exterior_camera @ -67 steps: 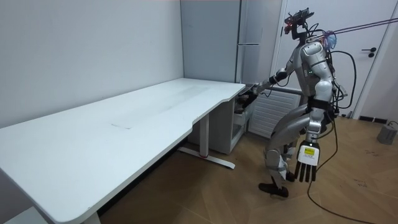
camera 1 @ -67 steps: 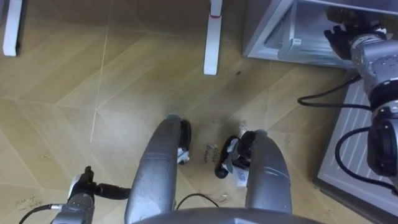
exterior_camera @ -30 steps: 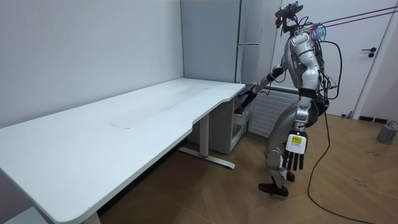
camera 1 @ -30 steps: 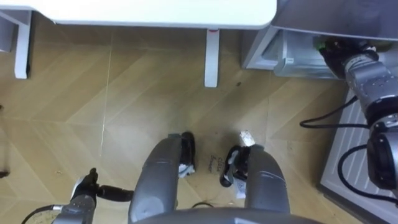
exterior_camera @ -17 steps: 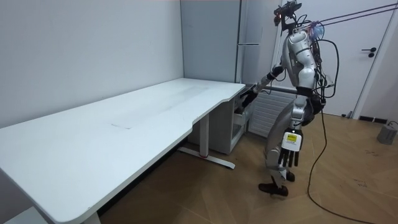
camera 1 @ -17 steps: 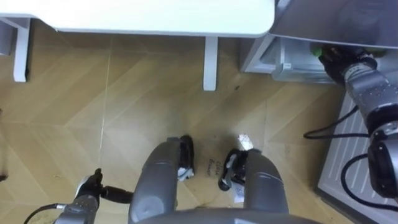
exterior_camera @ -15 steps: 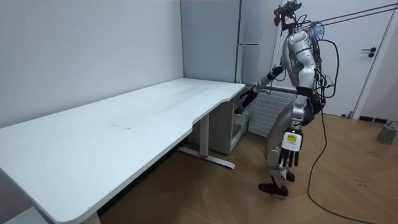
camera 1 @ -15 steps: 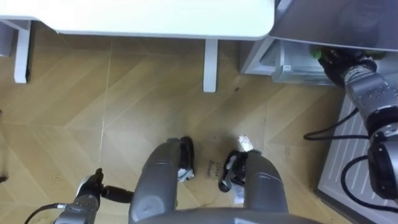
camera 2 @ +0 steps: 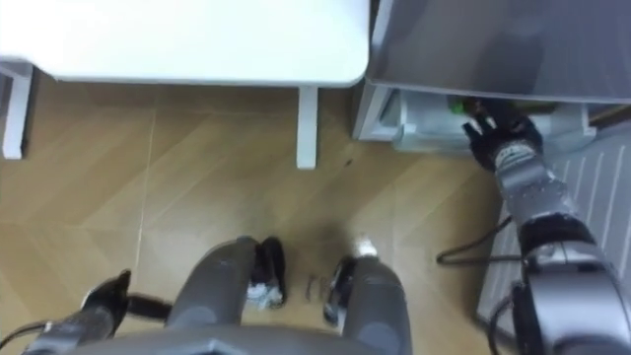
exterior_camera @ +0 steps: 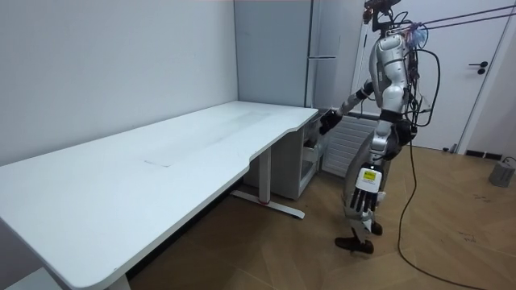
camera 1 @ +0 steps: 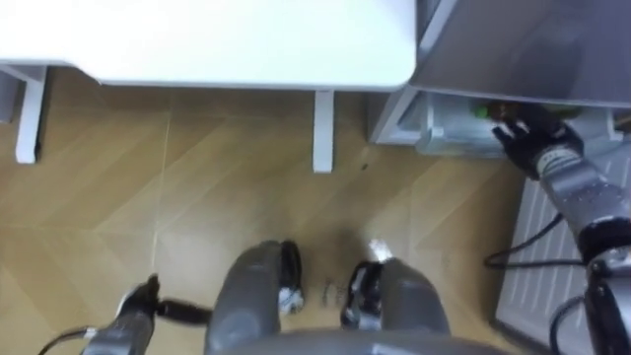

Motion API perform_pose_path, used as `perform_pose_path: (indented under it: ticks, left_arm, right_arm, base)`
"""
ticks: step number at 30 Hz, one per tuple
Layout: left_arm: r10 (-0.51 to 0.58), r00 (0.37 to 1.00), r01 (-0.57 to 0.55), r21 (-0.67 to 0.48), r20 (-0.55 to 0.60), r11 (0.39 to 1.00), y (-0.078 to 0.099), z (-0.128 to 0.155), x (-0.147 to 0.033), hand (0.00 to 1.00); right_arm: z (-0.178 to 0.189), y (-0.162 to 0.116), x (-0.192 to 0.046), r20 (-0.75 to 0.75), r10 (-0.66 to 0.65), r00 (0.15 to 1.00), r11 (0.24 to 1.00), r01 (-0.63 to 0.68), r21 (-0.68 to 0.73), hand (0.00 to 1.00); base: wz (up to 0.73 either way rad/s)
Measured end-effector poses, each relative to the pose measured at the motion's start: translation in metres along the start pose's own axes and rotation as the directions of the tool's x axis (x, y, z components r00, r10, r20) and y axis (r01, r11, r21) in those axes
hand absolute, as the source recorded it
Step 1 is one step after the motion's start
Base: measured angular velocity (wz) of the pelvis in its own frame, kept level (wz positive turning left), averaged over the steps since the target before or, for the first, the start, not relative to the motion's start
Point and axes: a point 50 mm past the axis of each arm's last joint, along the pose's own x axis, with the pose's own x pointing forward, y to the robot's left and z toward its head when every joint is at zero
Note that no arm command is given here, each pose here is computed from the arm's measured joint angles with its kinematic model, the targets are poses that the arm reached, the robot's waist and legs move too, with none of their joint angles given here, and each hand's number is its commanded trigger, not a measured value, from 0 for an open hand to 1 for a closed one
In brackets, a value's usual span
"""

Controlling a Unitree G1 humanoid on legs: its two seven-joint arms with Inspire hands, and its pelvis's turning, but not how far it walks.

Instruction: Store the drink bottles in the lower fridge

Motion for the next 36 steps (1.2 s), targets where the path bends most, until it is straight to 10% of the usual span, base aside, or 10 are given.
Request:
perform_pose_path:
  ticks: [19, 36]
  left_arm:
    - [0.002, 1.0, -0.001, -0.119, 0.006, 0.993, -0.013, -0.006, -0.002, 0.0]
    - [-0.016, 0.999, 0.02, -0.148, 0.027, 0.989, -0.023, -0.006, -0.002, 0.0]
  right_arm:
    - [-0.06, -0.062, -0.021, -0.088, -0.292, 0.952, 0.921, 0.305, 0.243, 0.0]
    - [-0.075, -0.072, -0.022, -0.076, -0.306, 0.949, 0.775, 0.295, 0.559, 0.0]
  base:
    - [-0.12]
    - [0.0]
